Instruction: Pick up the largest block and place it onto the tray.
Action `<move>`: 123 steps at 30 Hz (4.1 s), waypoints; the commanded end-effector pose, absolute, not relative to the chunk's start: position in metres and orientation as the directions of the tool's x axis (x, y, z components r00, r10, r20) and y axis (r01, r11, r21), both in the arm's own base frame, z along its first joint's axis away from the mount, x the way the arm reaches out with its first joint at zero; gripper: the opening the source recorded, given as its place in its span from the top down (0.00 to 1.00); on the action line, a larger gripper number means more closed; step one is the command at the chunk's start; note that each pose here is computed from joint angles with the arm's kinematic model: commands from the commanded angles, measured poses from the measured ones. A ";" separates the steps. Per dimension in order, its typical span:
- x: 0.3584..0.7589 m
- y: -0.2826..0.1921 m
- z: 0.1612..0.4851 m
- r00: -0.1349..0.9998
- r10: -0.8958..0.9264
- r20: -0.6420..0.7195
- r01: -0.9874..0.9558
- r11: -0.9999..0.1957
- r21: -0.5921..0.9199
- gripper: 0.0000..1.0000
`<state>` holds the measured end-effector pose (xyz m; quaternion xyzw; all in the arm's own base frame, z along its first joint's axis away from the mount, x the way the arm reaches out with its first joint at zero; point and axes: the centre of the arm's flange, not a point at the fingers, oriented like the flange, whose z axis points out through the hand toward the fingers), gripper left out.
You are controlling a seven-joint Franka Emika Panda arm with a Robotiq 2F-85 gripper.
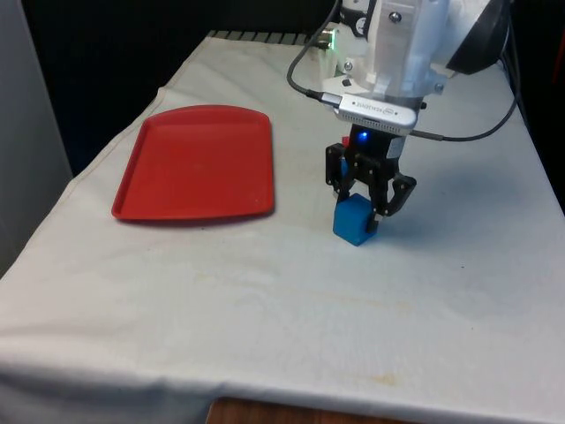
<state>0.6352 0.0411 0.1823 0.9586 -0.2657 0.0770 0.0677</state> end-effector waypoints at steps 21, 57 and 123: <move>0.635 0.025 0.245 0.854 -0.481 0.200 -0.504 -0.859 0.088 0.98; 0.579 -0.053 0.262 0.874 -0.439 0.206 -0.470 -0.873 0.133 0.98; 0.487 -0.213 0.230 0.879 -0.445 0.170 -0.468 -0.873 0.137 0.98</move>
